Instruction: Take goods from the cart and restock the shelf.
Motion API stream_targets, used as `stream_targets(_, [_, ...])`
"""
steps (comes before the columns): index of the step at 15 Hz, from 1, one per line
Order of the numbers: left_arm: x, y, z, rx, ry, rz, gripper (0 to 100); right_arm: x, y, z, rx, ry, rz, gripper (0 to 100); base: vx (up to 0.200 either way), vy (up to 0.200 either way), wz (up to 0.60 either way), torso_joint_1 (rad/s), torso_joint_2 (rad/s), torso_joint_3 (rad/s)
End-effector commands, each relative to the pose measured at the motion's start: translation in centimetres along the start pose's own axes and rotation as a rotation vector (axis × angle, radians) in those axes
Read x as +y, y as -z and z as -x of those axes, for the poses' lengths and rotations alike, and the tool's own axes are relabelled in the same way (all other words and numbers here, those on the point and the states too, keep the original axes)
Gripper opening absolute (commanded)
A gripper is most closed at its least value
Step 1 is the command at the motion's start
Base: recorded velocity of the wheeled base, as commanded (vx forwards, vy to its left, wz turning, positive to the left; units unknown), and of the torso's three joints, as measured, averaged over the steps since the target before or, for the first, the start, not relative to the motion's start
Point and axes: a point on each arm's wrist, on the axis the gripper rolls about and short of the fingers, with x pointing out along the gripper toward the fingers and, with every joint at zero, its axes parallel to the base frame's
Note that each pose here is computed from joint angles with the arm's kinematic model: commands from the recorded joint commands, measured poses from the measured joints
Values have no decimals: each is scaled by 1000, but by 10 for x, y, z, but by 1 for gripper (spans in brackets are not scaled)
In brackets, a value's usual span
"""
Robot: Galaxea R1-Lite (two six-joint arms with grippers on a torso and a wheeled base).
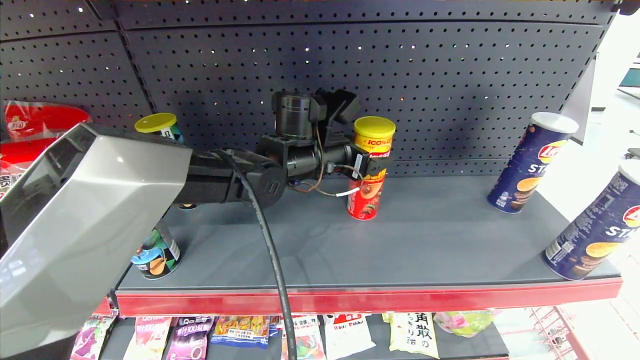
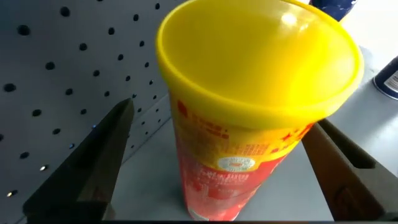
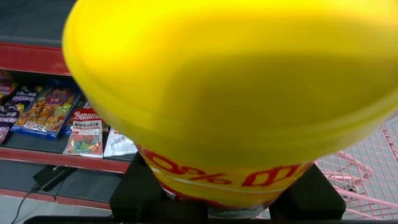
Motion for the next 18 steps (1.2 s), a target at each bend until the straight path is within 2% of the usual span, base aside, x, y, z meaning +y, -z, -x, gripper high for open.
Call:
stream_targets(1, [-1,1,-2,-2,3,-1,100,0,0,0,-1,0,0,0,0,0,0,0,0,0])
stream_targets(5, [-2,1,-4,-3,6,-2,100,0,0,0,-1,0,2,0,0,0,0,0,0,0])
stream_targets(6, [-2,3,-7,-5,-4,-3,0,0,0,0,-1,0,2,0,0,0,0,0,0,0])
stream_targets(9, [-2,2,-11,-13,-11,-5,0,0,0,0,-1,0,0,0,0,0,0,0,0,0])
stream_targets(10, [-6,2,-12,-13,0,-5,0,0,0,0,-1,0,0,0,0,0,0,0,0,0])
stream_targets(13, [-8,-1,-9,-13,14,2,0,0,0,0,-1,0,2,0,0,0,0,0,0,0])
stream_targets(15, [-10,-9,11,-4,73,10,0,0,0,0,-1,0,2,0,0,0,0,0,0,0])
stream_targets(17, [-18,-12,49,52,130,26,0,0,0,0,-1,0,2,0,0,0,0,0,0,0])
stream_targets(18, [-20,-14,59,59,135,29,0,0,0,0,-1,0,2,0,0,0,0,0,0,0])
